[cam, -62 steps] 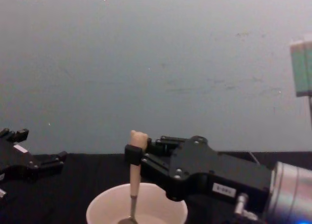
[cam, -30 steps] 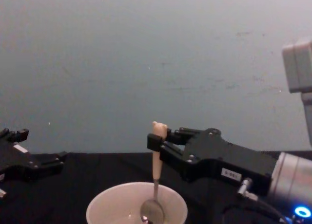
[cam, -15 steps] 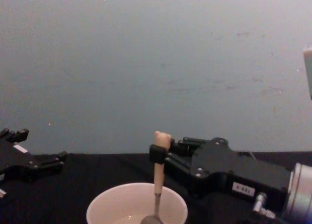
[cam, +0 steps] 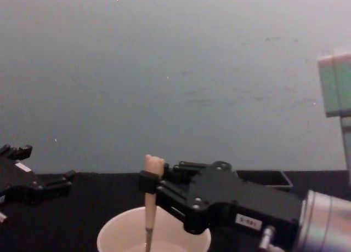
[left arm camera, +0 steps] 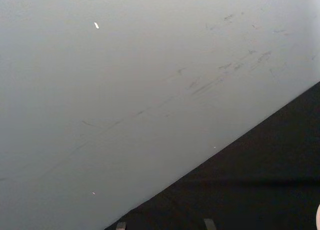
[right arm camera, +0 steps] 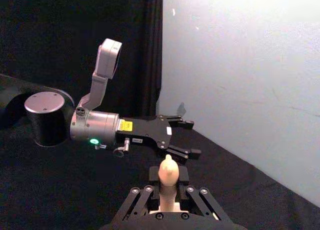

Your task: Pick up the stirring spoon with one hand, stir inside the cup, then place it back in its original position.

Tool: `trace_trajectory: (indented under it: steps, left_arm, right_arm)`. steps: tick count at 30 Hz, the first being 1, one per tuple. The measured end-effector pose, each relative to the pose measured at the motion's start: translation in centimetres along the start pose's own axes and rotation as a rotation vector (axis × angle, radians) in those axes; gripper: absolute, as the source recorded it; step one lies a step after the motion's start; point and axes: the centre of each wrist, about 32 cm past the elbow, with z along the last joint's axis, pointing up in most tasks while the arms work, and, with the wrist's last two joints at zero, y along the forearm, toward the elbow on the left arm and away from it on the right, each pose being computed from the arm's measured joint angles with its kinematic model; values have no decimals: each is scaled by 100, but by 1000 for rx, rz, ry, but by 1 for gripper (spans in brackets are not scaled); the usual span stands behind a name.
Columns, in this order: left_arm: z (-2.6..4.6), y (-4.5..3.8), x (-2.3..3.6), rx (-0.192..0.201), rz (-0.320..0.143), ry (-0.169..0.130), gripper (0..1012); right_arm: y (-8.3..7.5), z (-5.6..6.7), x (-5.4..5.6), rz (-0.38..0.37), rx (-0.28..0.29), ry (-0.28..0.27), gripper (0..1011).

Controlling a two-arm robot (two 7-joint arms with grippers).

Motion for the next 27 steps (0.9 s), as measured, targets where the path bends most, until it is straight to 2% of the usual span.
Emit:
trace_trajectory:
  steps: [8, 15, 27]
  left_arm:
    - [0, 0, 0, 0, 0, 0, 1001]
    - [0, 0, 0, 0, 0, 0, 1001]
    - [0, 0, 0, 0, 0, 0, 1001]
  right_arm:
    - [136, -35, 51, -19, -4, -3, 209]
    - [247, -35, 151, -59, 1, -19, 209]
    - [171, -41, 275, -113, -16, -40, 209]
